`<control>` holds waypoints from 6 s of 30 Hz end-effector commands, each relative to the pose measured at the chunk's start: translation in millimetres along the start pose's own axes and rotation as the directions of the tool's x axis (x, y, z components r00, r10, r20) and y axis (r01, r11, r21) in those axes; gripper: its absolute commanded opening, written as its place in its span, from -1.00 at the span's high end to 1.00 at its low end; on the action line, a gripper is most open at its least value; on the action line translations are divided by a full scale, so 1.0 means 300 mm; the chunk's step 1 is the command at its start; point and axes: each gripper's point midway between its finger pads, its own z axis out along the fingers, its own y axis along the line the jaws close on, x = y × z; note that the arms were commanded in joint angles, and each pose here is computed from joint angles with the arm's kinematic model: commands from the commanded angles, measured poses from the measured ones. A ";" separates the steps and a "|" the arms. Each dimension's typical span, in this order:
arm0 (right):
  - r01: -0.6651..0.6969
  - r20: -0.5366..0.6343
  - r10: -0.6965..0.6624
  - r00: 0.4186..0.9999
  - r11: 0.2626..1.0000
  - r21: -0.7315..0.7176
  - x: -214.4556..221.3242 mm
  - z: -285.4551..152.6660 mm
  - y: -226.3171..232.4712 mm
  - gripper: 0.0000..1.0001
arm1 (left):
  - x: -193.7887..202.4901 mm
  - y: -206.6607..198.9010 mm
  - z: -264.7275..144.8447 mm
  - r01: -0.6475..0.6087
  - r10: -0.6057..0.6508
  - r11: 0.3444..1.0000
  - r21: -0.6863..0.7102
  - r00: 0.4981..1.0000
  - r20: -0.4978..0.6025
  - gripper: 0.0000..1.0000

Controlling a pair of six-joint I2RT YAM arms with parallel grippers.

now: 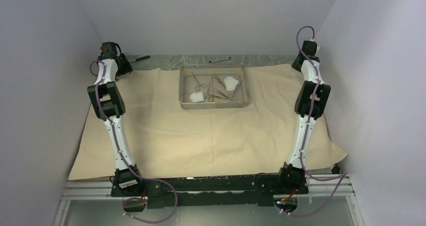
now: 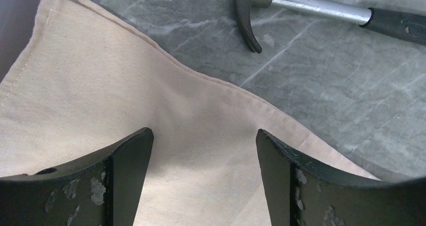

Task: Open and lay out the surgical kit
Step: Smooth out the surgical kit at the center of the board.

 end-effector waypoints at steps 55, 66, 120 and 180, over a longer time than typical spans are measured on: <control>0.075 0.347 -0.084 0.934 0.996 0.037 -0.329 -0.245 0.120 1.00 | 0.197 -0.012 -0.059 -0.008 0.012 1.000 0.025 0.981 -0.192 -0.57; 0.053 0.496 -0.180 0.849 0.964 0.260 -0.341 -0.394 0.092 -0.16 | 0.197 -0.017 -0.067 -0.015 0.023 0.999 0.040 0.982 -0.188 -0.57; -0.017 -0.178 0.010 0.984 0.999 -0.043 0.261 -0.580 -0.003 -0.43 | 0.274 0.140 -0.589 0.086 -0.080 0.995 0.041 0.986 -0.148 -0.59; 0.246 -0.163 -0.247 0.955 0.969 -0.026 0.284 -0.215 0.200 -0.42 | 0.231 -0.470 -0.064 -0.400 0.399 0.915 0.050 0.917 0.021 1.00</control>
